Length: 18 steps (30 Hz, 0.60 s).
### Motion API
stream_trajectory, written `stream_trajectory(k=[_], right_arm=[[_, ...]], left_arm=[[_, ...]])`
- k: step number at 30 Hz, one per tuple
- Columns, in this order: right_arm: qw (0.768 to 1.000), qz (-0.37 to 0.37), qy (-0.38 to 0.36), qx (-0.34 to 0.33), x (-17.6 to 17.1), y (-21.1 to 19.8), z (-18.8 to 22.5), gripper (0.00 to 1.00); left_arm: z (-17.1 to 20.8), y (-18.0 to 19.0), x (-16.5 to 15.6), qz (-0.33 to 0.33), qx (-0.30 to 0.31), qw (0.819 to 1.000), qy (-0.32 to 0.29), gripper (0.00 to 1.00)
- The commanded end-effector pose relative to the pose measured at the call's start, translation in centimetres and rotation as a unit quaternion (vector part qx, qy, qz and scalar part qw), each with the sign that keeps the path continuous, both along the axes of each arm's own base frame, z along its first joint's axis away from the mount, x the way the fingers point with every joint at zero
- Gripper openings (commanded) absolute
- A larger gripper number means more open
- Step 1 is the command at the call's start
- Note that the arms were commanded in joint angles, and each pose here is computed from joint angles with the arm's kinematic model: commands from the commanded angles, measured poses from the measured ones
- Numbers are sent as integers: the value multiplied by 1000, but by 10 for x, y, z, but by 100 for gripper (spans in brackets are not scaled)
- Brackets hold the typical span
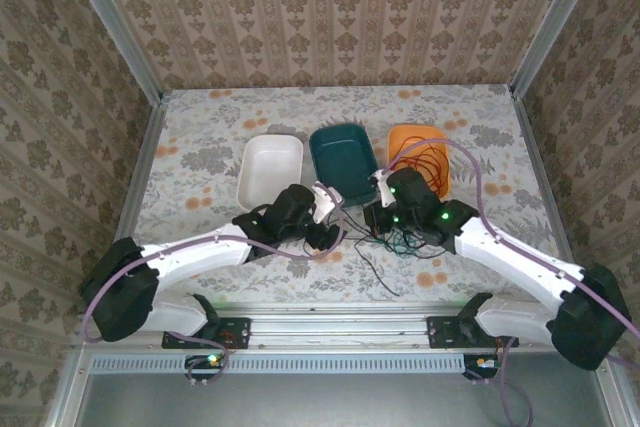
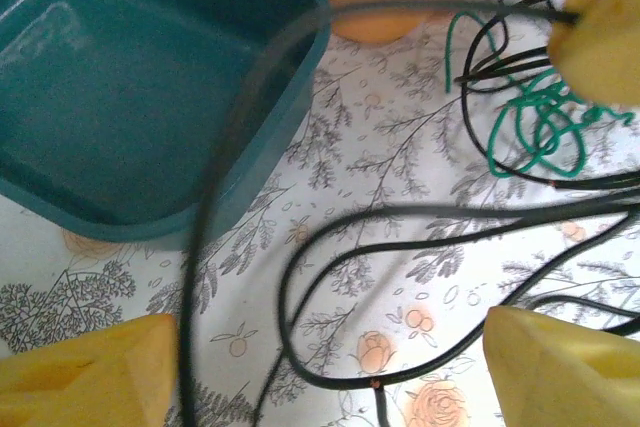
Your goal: Untangle the cables
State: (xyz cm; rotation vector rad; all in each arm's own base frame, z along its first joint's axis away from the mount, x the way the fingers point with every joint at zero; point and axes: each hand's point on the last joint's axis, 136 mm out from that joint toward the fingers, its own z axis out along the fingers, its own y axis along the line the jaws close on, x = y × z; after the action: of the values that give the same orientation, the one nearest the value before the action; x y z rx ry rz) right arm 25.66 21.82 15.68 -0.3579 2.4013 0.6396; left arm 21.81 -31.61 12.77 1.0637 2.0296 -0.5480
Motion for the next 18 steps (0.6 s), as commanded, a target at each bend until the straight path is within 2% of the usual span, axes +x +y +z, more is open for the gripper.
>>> stream_trajectory(k=[1,8,18], right_arm=[[998,-11,-19,62,3,1,36,0],[990,-44,-34,130,11,-3,66,0],[986,-67,-31,148,23,1,72,0]], left_arm=[[8,-6,-15,-35,-1,999,-8,80],[31,-41,-30,-96,-31,995,-6,76],[48,-77,-38,-150,-74,986,8,74]])
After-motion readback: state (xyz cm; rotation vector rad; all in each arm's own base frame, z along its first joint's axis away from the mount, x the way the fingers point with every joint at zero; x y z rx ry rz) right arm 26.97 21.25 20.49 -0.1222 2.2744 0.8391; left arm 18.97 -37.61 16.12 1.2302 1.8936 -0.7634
